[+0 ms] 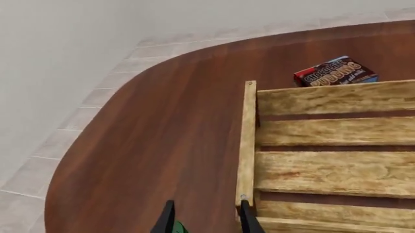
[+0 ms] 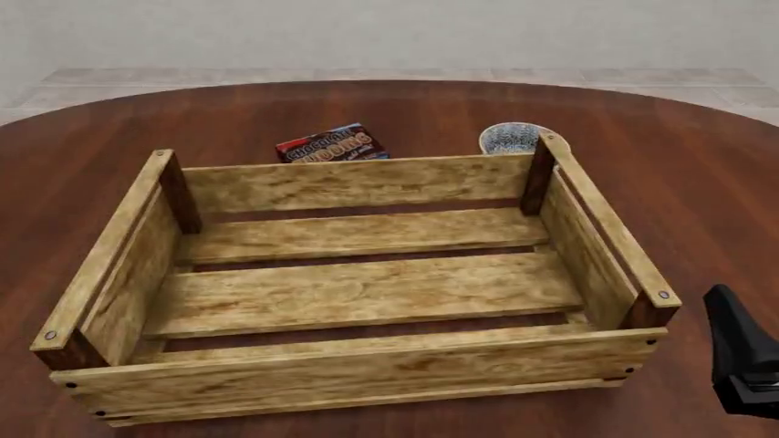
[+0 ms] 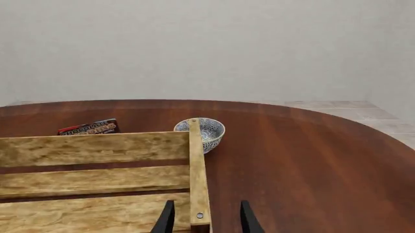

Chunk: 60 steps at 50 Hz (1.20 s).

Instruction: Pick up the salad dressing and put it in the tray.

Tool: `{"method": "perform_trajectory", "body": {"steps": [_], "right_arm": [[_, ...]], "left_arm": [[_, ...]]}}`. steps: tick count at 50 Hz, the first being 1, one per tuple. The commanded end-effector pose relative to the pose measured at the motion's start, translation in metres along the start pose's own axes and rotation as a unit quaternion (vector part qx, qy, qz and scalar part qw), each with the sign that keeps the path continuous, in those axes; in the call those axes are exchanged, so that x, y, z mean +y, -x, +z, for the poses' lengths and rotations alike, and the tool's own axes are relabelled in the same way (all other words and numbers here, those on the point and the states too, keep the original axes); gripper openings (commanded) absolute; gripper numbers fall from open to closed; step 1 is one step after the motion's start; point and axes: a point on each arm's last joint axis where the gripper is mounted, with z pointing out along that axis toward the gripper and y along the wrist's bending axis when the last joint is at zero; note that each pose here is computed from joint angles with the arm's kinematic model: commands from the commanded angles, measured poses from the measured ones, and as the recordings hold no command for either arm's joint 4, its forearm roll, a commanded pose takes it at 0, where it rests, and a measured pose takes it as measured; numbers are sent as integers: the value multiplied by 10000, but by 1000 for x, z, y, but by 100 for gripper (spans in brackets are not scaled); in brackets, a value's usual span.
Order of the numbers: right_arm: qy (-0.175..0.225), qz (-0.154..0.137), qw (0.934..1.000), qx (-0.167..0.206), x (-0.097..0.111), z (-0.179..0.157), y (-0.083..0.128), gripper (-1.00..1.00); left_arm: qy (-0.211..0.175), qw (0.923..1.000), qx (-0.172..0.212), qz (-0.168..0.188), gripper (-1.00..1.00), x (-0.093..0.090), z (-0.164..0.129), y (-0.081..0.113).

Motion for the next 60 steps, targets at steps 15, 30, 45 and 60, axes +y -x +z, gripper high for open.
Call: {"method": "perform_trajectory", "body": {"steps": [15, 30, 45, 60], "right_arm": [[0, 0, 10000, -1, 0, 0, 0, 100], [0, 0, 10000, 1, 0, 0, 0, 100], [0, 0, 10000, 0, 0, 0, 0, 100], [0, 1, 10000, 0, 0, 0, 0, 100]], "left_arm": [[964, 9927, 730, 22, 100, 0, 21, -17], [1240, 9854, 1089, -424, 100, 7, 59, -39], [1512, 9752, 1458, -690, 100, 12, 78, -62], [1637, 9656, 1819, -886, 100, 13, 93, -91]]}}
